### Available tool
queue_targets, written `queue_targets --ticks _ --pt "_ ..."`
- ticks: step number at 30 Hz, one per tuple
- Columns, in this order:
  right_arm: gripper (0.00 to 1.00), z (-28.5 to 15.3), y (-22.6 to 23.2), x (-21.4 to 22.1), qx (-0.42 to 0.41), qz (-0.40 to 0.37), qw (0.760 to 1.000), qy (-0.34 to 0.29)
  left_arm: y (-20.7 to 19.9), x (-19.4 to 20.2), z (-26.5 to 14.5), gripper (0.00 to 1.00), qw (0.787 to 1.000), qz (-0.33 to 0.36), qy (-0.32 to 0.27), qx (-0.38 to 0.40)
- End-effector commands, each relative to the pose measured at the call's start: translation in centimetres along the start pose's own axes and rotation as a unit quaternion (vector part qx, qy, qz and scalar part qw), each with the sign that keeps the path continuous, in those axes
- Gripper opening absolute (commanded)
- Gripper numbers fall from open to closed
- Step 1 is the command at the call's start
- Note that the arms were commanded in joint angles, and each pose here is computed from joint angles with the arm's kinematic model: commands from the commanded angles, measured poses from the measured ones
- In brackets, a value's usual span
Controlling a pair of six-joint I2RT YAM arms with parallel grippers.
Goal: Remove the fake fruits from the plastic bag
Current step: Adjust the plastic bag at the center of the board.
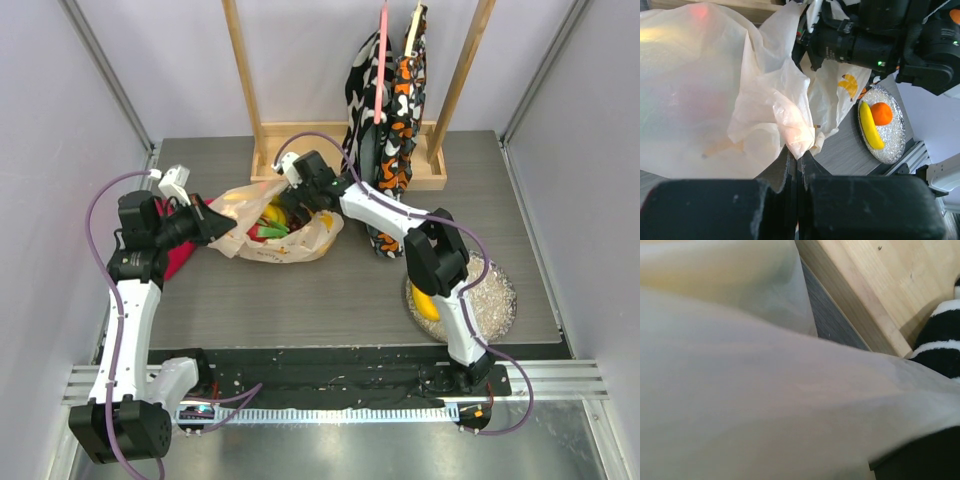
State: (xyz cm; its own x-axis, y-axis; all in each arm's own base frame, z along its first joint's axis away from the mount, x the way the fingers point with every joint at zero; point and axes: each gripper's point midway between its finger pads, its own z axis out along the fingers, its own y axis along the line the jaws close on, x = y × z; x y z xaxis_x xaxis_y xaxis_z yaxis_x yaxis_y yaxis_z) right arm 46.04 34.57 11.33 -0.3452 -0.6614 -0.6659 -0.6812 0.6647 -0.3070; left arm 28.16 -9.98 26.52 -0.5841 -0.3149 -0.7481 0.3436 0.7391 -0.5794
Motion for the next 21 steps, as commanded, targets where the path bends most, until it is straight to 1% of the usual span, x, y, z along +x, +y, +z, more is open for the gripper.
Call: queue_targets --ticks 1,4,7,8,10,11,14,15,17,18,20,21 --pt "0.96 0.7 -0.8 0.1 0.034 0.01 0.999 0.003 -0.8 -0.3 -0.3 0.0 1.0 0.005 -0.006 0.016" --pt "0.95 1.1 -0.5 1.5 0.035 0.004 0.999 0.02 -0.6 -0.5 -0.2 0.0 1.0 0.004 -0.006 0.014" --pt "0.88 1.4 -0.4 2.1 0.035 -0.002 0.999 0.025 -0.6 -0.6 -0.1 0.0 1.0 0.004 -0.008 0.013" --pt "0.77 1.5 -0.3 2.0 0.03 -0.009 0.999 0.022 -0.5 -0.6 -0.1 0.0 1.0 0.003 -0.008 0.013" --pt "0.61 1.6 -0.3 1.9 0.025 -0.017 0.999 0.02 -0.5 -0.7 0.0 0.0 1.0 0.002 -0.009 0.013" --pt "0.45 1.5 -0.2 1.7 0.021 -0.027 0.999 0.017 -0.6 -0.7 0.0 0.0 1.0 0.003 -0.01 0.013" --pt "0.18 0.5 -0.1 0.4 0.009 -0.036 0.999 0.002 -0.6 -0.7 -0.1 0.0 1.0 0.002 -0.01 0.013" --pt "0.02 -0.1 0.7 -0.3 -0.008 -0.038 0.999 -0.008 -0.6 -0.7 -0.1 0.0 1.0 0.003 -0.011 0.013" --pt "0.01 -2.2 1.1 -1.8 -0.03 -0.033 0.999 -0.03 -0.5 -0.6 0.0 0.0 1.0 0.003 -0.01 0.012" --pt "0.01 -3.3 2.3 -2.7 -0.06 -0.03 0.997 -0.045 -0.5 -0.5 0.0 0.0 1.0 0.001 -0.009 0.013" --pt "0.01 -4.9 4.2 -2.8 -0.104 -0.029 0.993 -0.051 -0.3 -0.4 0.1 0.0 1.0 -0.001 -0.01 0.012" --pt "0.01 -6.5 4.7 -3.3 -0.123 -0.036 0.99 -0.061 -0.3 -0.4 0.1 0.0 1.0 -0.001 -0.01 0.013"
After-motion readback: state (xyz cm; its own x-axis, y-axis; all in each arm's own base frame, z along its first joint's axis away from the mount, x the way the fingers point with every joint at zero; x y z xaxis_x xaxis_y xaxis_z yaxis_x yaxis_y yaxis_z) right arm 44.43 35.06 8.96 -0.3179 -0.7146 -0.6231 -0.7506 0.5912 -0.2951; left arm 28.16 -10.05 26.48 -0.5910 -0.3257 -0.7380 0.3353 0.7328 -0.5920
